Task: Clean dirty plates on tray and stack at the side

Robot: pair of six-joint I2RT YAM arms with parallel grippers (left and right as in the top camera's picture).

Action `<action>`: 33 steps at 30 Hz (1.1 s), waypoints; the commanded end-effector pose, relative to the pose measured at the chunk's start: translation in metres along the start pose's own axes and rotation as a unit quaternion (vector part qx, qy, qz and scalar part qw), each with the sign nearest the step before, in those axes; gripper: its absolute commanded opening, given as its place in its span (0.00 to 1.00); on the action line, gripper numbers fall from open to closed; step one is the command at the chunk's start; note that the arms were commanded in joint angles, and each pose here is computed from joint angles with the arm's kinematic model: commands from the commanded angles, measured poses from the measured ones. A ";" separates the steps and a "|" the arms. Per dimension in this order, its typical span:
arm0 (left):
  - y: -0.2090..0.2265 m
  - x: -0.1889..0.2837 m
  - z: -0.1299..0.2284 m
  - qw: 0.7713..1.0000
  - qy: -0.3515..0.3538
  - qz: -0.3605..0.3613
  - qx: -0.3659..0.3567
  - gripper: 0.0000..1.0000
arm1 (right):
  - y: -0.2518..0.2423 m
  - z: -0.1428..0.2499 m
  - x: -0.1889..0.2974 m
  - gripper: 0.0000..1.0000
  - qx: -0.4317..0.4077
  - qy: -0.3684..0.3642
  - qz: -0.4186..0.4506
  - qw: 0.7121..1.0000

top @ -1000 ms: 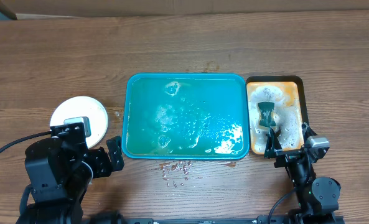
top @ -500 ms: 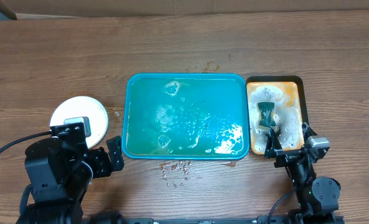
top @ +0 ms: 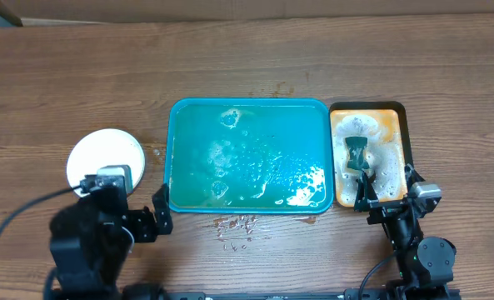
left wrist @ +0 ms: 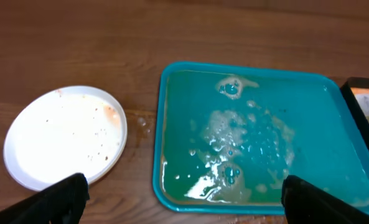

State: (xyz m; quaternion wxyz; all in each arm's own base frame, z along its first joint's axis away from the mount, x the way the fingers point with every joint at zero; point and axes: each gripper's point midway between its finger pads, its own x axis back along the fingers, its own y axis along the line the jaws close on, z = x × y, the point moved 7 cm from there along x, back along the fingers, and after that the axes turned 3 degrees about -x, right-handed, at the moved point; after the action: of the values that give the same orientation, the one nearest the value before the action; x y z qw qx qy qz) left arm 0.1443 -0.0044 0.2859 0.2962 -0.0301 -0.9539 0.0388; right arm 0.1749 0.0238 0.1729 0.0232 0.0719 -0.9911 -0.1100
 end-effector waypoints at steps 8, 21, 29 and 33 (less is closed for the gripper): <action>0.003 -0.046 0.062 0.990 -0.137 0.020 0.008 1.00 | -0.001 0.001 0.000 1.00 0.002 -0.004 0.005 1.000; 0.004 -0.077 0.060 0.947 -0.317 0.029 -0.033 1.00 | -0.001 0.001 0.000 1.00 0.002 -0.004 0.005 1.000; 0.004 -0.095 0.083 0.964 -0.262 0.041 -0.032 1.00 | -0.001 0.001 0.000 1.00 0.002 -0.004 0.005 1.000; 0.005 -0.095 0.083 0.964 -0.262 0.038 -0.031 1.00 | -0.001 0.001 0.000 1.00 0.002 -0.004 0.005 1.000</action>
State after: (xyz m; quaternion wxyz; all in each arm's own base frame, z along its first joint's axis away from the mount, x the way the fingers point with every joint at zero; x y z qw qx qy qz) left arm 0.1761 -0.0099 0.1643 0.0347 -0.0570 -0.9971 0.0363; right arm 0.1749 0.0238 0.1729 0.0233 0.0721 -0.9910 -0.1102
